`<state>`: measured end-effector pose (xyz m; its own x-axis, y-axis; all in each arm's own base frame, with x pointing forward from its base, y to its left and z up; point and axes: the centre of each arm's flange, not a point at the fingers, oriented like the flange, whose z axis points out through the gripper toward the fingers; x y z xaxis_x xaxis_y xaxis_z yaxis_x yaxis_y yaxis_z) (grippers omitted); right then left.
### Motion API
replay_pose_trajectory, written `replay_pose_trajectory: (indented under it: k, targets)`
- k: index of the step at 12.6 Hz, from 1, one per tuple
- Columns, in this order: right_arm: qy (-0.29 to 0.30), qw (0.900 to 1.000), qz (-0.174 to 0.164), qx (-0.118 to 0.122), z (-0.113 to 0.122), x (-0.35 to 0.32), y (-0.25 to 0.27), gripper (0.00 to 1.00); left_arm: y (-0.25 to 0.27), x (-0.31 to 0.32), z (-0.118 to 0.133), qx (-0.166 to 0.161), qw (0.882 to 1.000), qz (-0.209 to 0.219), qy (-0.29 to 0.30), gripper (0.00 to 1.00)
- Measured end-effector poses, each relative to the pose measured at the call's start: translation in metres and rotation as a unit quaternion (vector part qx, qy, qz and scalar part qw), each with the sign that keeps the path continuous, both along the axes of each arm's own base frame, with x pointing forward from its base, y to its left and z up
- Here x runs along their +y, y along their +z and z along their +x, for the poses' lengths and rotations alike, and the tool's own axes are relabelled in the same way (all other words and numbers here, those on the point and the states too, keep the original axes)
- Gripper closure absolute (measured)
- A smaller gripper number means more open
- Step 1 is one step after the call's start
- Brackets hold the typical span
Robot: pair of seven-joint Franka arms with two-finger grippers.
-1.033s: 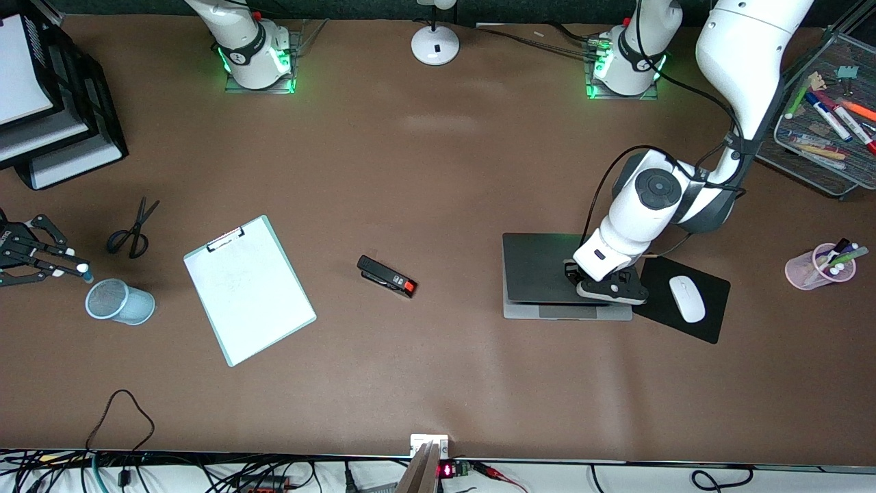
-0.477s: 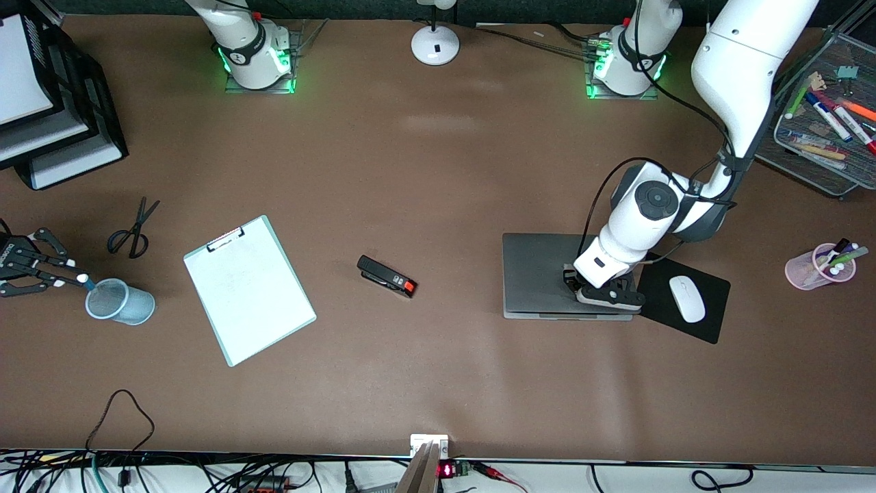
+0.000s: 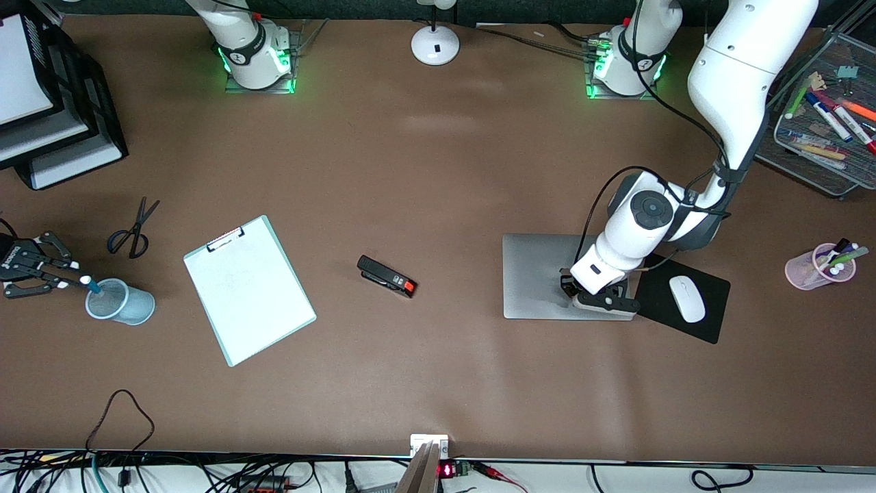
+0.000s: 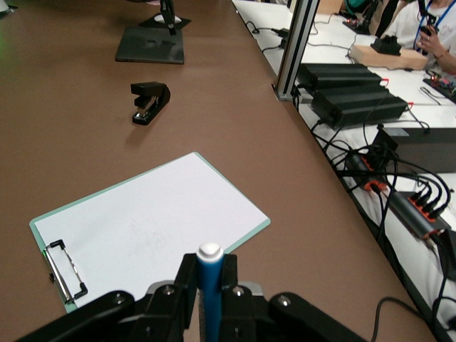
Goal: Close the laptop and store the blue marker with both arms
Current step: 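Press the lid shut with the left gripper while the right gripper carries the marker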
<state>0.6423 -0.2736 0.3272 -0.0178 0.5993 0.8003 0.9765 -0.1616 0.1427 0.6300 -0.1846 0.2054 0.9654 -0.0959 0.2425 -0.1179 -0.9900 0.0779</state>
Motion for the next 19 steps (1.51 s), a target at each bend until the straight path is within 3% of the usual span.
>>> replay_pose_trajectory:
  k: [4, 11, 15, 19]
  targets:
    - [0.012, 1.000, 0.011, -0.021, -0.002, -0.004, -0.012, 0.82, -0.015, 0.004, 0.002, -0.005, 1.000, -0.005, 0.001, 0.99]
    - [0.006, 1.000, 0.018, -0.006, -0.007, -0.014, -0.044, 0.82, -0.018, 0.006, 0.005, -0.010, 1.000, -0.006, 0.001, 0.99]
    - [0.005, 1.000, 0.018, -0.007, -0.007, -0.024, -0.058, 0.82, 0.019, 0.014, 0.017, 0.000, 1.000, 0.026, 0.004, 0.99]
    - [0.007, 1.000, 0.017, -0.003, 0.002, -0.028, -0.081, 0.82, 0.086, -0.003, 0.003, 0.036, 0.996, 0.079, -0.018, 0.99]
